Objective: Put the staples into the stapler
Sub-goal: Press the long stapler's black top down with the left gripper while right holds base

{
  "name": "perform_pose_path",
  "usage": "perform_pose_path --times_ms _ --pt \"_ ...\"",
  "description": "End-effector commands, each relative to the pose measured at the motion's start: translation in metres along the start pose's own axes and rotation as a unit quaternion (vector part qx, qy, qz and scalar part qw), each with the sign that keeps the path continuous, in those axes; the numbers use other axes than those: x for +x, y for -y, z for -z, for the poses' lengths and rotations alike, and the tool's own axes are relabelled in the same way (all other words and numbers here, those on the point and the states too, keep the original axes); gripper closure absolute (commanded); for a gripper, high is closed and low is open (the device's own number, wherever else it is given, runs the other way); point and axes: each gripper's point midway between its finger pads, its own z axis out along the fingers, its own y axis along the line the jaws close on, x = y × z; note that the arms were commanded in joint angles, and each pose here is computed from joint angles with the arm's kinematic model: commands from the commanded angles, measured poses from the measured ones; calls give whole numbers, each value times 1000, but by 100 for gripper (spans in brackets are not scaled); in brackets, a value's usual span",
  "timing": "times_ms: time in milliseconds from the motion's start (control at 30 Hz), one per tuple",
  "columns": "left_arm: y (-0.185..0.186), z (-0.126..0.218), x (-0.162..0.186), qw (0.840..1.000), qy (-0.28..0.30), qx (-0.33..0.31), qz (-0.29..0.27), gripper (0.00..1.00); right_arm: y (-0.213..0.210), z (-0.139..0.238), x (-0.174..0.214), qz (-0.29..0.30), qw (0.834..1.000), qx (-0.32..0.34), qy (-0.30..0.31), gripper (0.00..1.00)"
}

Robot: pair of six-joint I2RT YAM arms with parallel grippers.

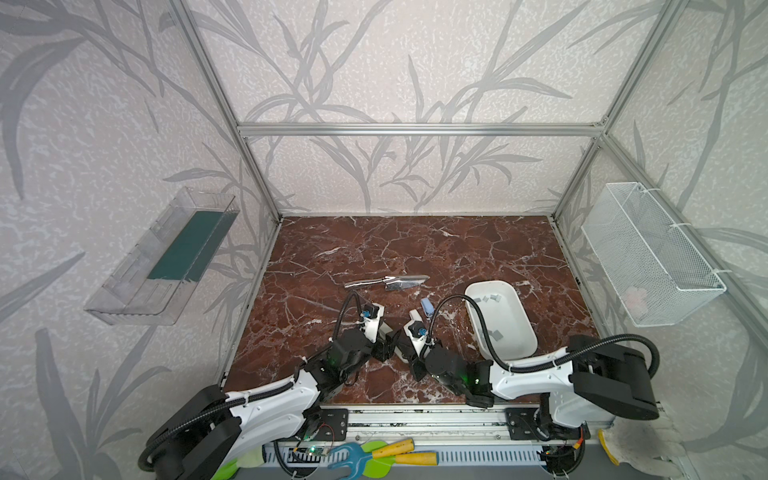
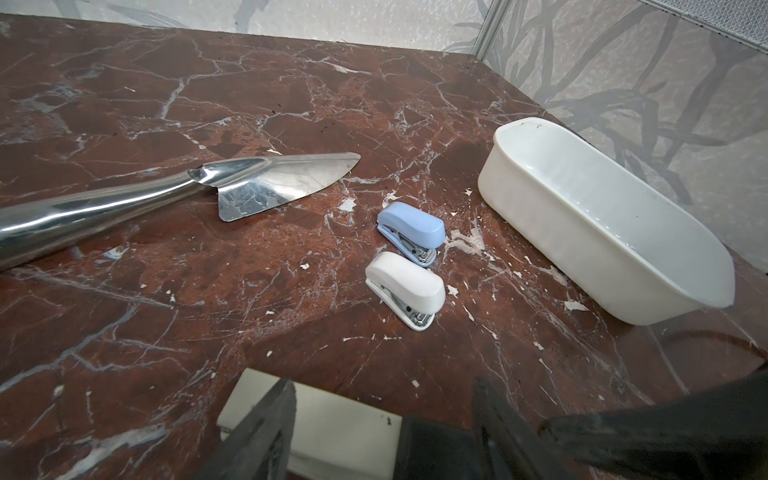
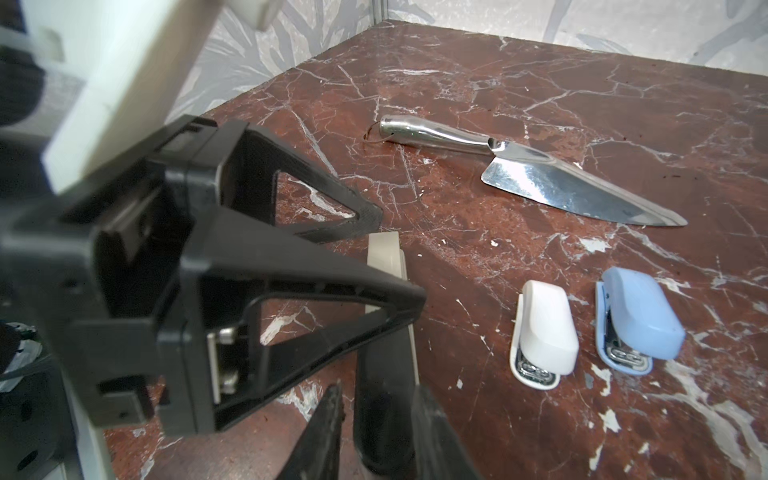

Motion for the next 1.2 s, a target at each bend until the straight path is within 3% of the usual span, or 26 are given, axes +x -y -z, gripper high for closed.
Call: perform_pose_path --times_ms 0,533,1167 --pt "-4 -3 -5 1000 7 -16 -17 35 4 -7 -1 3 1000 17 -1 70" --pt "0 -24 15 999 -24 -7 -25 41 5 -15 21 -1 999 22 -27 71" --pt "-2 -30 22 999 -20 -7 -31 44 9 -18 54 -15 997 23 -68 76"
